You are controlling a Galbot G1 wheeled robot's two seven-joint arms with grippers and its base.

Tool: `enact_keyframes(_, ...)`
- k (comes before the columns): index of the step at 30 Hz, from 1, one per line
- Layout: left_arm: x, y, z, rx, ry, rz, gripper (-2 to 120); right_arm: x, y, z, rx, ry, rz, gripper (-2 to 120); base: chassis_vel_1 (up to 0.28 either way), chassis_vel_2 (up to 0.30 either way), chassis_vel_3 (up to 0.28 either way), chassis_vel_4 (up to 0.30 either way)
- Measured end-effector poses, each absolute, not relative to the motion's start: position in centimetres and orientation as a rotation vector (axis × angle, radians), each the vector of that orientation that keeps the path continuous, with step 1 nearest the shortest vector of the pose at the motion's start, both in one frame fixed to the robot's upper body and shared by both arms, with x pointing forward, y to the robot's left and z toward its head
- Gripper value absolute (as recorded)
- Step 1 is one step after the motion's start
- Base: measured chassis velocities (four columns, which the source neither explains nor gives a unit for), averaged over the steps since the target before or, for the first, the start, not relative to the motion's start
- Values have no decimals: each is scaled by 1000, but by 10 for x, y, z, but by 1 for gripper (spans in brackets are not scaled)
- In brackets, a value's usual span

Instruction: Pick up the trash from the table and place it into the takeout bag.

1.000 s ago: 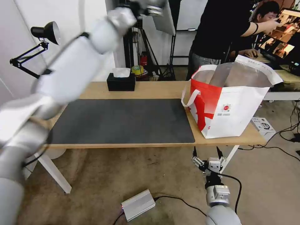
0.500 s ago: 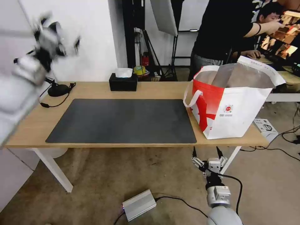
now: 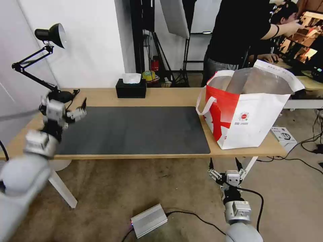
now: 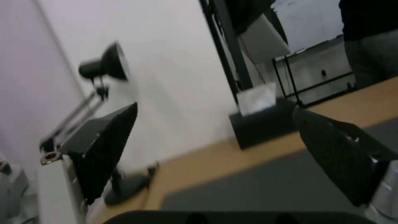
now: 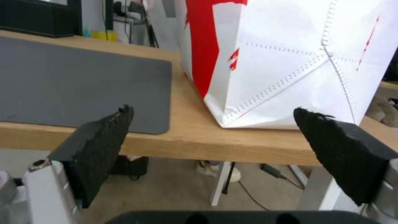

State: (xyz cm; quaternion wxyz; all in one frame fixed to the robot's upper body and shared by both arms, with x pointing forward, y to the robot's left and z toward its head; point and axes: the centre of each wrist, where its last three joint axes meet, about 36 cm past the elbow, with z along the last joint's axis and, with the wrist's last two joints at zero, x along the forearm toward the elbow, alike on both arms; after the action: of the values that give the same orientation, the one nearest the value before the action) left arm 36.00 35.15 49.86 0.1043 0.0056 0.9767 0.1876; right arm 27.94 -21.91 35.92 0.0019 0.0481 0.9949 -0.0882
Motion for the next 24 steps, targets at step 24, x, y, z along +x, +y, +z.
enact_keyframes(24,264,282,422,-107,2952,346,100,273,-217,365,115,3123,-271,100,0,0,0,0)
